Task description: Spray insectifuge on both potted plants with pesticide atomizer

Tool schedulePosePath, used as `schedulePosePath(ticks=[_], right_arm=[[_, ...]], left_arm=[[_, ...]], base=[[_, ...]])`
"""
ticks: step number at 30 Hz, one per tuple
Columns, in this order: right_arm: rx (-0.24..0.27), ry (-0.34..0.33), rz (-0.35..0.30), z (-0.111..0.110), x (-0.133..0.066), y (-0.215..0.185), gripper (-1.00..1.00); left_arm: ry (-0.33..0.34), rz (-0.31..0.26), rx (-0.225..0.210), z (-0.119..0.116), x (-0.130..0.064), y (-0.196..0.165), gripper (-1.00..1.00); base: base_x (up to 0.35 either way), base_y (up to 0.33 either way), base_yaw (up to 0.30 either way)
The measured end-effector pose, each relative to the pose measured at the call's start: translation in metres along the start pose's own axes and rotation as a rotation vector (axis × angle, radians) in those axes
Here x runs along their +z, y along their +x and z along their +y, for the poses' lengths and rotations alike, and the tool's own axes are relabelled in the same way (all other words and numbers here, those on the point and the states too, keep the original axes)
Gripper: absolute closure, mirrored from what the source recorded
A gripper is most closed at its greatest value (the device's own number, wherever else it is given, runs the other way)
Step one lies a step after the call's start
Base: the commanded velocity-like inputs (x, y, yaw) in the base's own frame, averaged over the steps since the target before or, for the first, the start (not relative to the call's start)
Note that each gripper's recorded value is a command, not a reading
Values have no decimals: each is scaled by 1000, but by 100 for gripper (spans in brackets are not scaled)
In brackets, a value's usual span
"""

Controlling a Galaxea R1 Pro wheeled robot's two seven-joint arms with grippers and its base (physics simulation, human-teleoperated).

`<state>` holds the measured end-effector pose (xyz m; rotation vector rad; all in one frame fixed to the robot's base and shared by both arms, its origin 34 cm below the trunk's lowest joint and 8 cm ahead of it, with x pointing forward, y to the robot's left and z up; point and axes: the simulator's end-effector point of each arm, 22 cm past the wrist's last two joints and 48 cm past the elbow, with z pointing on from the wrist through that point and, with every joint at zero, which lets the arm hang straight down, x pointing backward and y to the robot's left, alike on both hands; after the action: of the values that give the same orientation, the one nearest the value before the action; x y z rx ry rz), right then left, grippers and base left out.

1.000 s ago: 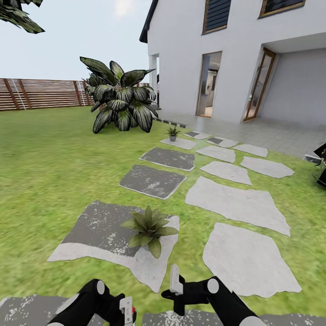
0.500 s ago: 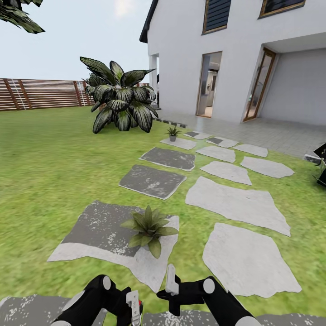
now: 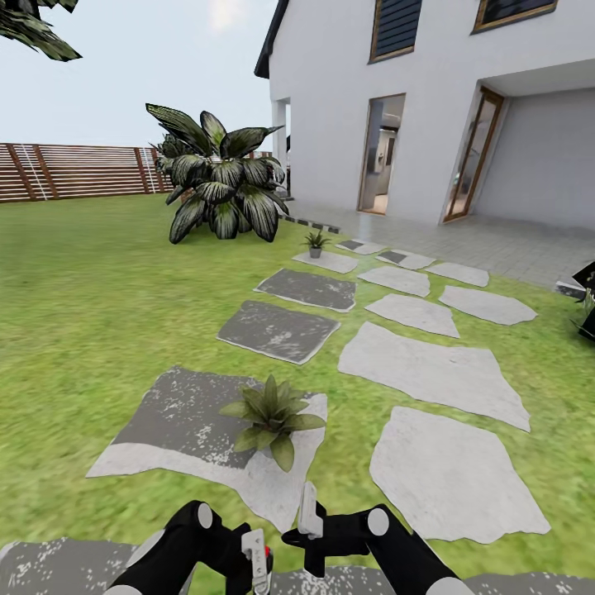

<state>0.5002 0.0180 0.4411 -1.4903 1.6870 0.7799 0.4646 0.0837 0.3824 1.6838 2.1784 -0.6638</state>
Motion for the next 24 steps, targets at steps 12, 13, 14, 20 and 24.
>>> schedulePosePath(ticks=[12,13,14,20,24], right_arm=[[1,-1,0,0,0,0,100],[1,-1,0,0,0,0,100],[1,-1,0,0,0,0,100],[1,-1,0,0,0,0,100],[1,-1,0,0,0,0,100]], left_arm=[[12,-36,6,-6,6,-20,100],[12,-37,6,-6,6,-21,100],[12,-38,7,-6,6,-21,100],[2,-49,16,-2,2,-27,100],[-4,-56,19,1,-1,-30,100]], base=[[0,0,0],[0,0,0],[0,0,0],[0,0,0],[0,0,0]])
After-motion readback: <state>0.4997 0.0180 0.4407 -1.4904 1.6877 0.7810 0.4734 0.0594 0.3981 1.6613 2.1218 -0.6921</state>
